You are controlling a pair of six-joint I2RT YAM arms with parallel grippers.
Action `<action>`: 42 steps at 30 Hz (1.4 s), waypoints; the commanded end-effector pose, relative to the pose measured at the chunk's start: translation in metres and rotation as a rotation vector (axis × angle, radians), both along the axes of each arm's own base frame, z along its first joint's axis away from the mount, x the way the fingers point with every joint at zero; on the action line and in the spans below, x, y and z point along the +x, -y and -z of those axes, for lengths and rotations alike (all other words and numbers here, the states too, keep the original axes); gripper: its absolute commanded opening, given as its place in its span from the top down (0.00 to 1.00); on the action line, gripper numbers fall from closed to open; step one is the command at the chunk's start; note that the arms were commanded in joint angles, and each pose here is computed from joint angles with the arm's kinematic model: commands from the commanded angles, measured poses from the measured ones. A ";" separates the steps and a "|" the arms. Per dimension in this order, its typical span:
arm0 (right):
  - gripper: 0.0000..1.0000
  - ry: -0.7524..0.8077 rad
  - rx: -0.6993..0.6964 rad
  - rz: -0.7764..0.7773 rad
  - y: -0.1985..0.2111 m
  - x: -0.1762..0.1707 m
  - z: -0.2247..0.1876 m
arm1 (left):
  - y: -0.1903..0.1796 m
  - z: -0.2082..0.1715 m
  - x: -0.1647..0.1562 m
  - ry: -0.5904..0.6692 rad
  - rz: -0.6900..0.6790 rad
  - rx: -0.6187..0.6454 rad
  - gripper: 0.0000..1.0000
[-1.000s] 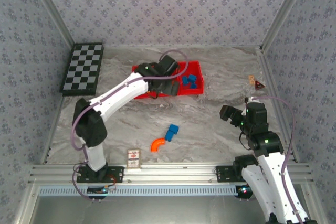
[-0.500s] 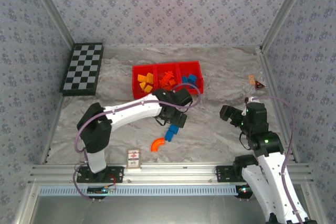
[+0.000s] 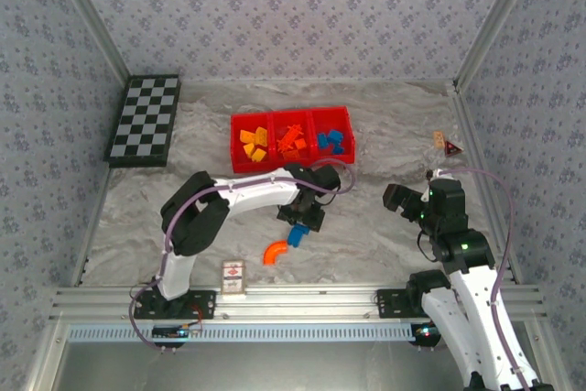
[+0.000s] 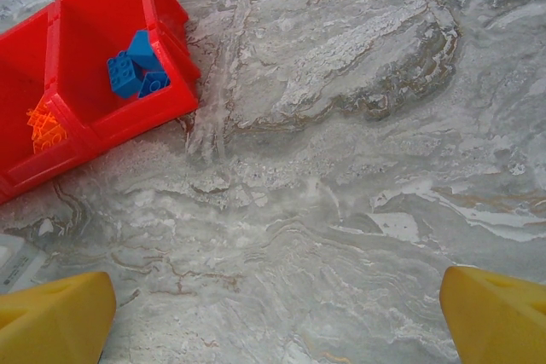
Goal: Sort the legos into containers by color
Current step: Pick up the lego from the middle-left of the table, then place the lego in the container.
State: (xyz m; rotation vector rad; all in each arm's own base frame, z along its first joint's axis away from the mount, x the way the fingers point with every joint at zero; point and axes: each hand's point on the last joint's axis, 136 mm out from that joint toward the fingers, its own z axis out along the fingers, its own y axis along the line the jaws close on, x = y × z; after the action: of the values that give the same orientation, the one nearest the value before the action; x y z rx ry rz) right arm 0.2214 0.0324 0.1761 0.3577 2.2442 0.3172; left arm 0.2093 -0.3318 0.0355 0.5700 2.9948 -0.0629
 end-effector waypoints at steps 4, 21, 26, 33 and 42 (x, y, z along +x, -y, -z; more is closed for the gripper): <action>0.00 -0.006 0.001 0.012 0.001 -0.001 0.003 | 0.005 0.003 0.008 -0.008 -0.034 -0.018 0.40; 0.00 -0.007 0.000 0.013 0.002 0.000 0.004 | 0.006 -0.037 0.035 0.102 -0.053 -0.056 0.62; 0.00 -0.010 0.001 0.012 0.001 0.001 0.004 | 0.024 -0.093 0.073 0.257 -0.038 -0.139 0.63; 0.00 -0.012 0.002 0.013 0.001 0.000 0.005 | 0.061 -0.164 0.147 0.516 -0.037 -0.273 0.63; 0.00 -0.012 -0.001 0.012 0.001 -0.001 0.004 | 0.089 -0.165 0.233 0.666 -0.087 -0.236 0.64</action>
State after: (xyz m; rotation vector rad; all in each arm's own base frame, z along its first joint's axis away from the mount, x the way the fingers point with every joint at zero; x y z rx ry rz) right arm 0.2215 0.0324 0.1754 0.3581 2.2472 0.3163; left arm 0.4254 -0.4244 0.2214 0.3159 2.3105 -0.2946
